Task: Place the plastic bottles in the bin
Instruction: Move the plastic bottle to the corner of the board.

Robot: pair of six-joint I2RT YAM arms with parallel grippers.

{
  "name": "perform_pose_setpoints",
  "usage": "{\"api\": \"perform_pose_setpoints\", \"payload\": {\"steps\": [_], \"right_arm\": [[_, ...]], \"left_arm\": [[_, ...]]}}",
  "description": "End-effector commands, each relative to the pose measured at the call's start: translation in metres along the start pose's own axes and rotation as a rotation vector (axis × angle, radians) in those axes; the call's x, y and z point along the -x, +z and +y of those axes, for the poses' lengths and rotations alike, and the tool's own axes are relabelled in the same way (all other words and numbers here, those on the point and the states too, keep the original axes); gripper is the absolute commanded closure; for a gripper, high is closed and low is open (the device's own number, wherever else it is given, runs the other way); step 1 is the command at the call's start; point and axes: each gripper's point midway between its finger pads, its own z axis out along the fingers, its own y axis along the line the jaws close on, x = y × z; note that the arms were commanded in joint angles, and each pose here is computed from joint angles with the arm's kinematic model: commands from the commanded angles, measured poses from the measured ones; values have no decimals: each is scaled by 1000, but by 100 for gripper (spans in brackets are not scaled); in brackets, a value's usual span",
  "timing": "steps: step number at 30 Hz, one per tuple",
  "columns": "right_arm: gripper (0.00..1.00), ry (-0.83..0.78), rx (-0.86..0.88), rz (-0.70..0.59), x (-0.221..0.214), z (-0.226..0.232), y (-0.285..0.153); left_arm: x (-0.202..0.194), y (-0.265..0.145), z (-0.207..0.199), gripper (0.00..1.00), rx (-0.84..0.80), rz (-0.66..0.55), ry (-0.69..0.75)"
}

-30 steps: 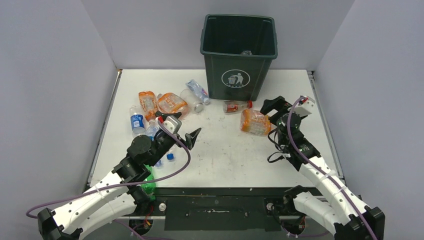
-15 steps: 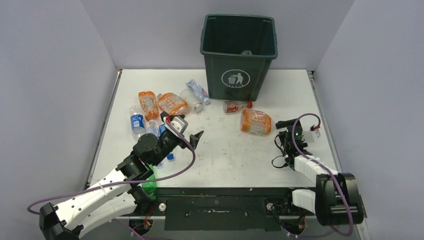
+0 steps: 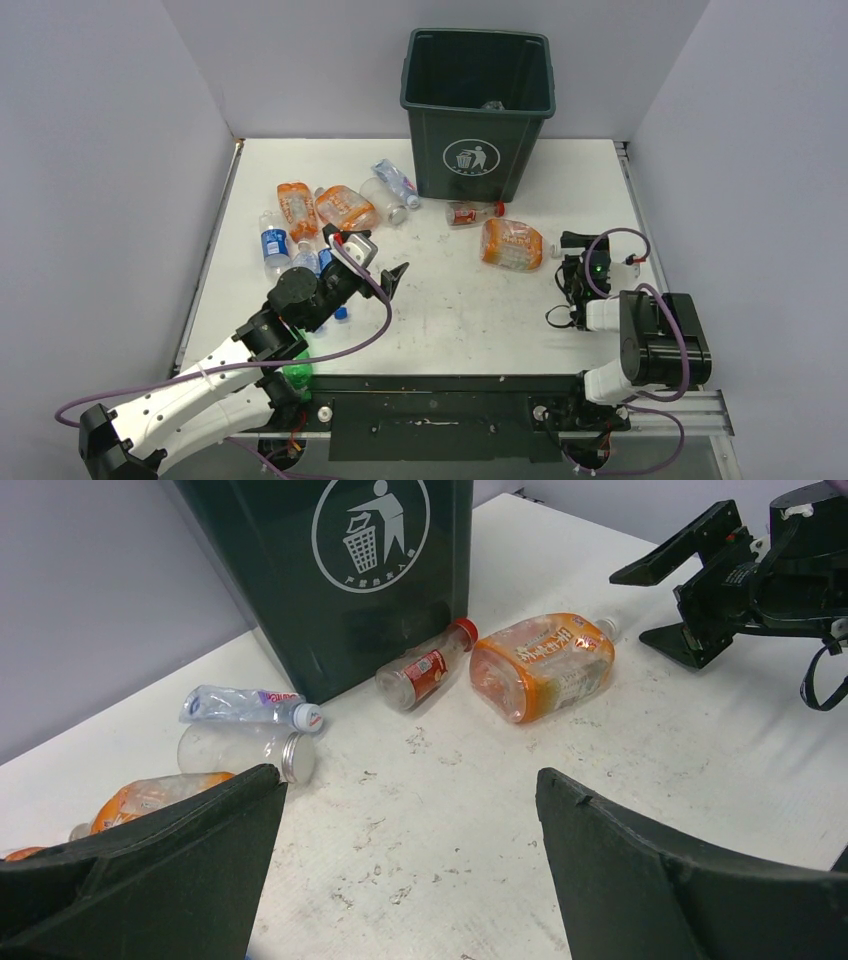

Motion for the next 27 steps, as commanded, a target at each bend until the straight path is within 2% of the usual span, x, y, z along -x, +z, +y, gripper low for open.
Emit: {"api": "perform_pose_setpoints", "payload": {"steps": [1,6,13,15,19,27], "right_arm": [[5,-64,-34,27,-6,-11,4],[11,-137,20,142,-31,6,9],[19,-174,14,232,-62,-3,-6],[23,-167,15,244,-66,-6,-11],[41,-145,9,250,-67,-15,-18],[50,-106,31,237,-66,-15,-17]], "left_arm": [[30,0,2,4,4,-79,-7],[27,4,-3,4,-19,-65,-6],[23,5,-5,4,-24,-54,-6],[22,6,-5,4,-27,-52,-7],[23,6,-6,4,-32,-52,-6],[23,6,-7,4,-36,-53,-10]]}}
